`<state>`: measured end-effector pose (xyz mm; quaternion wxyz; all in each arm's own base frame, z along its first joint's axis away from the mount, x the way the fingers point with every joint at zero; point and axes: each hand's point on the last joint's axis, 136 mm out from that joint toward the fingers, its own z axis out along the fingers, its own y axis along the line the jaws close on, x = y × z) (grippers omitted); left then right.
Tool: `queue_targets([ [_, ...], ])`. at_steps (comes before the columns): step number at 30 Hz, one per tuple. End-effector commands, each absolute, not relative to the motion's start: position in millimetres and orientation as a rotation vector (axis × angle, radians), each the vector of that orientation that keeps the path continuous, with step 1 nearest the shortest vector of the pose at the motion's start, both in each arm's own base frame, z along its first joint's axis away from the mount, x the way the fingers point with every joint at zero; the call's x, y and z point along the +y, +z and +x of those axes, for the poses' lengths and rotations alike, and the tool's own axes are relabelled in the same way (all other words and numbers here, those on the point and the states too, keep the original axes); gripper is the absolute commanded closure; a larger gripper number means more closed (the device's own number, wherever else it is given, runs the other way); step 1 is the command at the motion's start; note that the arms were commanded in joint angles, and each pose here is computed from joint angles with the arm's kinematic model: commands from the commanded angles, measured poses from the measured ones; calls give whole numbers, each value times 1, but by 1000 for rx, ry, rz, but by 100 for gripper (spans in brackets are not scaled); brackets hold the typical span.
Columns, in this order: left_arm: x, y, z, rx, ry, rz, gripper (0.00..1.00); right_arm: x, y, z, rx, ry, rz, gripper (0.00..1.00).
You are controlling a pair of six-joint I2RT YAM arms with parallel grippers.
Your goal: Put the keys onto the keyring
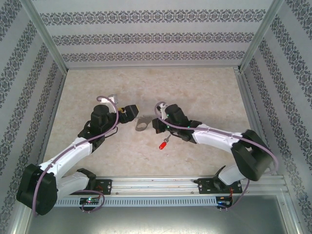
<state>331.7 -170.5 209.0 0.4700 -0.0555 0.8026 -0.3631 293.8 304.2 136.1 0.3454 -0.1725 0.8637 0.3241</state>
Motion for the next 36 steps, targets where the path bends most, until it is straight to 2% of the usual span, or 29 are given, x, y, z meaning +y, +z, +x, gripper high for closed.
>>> queue_targets([
  [1,-177,224,333,1956,-904,-84,0,299,172,301,2059,847,-672,100],
  [9,-197,250,329,1903,-977,88,0,280,232,315,1810,1038,-718,100],
  [15,-213,256,334,1899,-1030,185,7,284,259,315,1747,1152,-786,100],
  [18,-218,255,339,1918,-1028,213,8,288,265,316,1750,1227,-810,100],
  [24,-212,253,347,1931,-967,179,4,301,237,319,1837,1288,-813,100],
  [31,-196,240,341,1952,-898,107,4,321,215,310,1858,1378,-869,100],
  [34,-194,237,334,1945,-910,108,9,321,210,306,1874,1374,-895,100],
  [36,-196,239,329,1927,-935,127,17,318,209,304,1875,1360,-899,100],
])
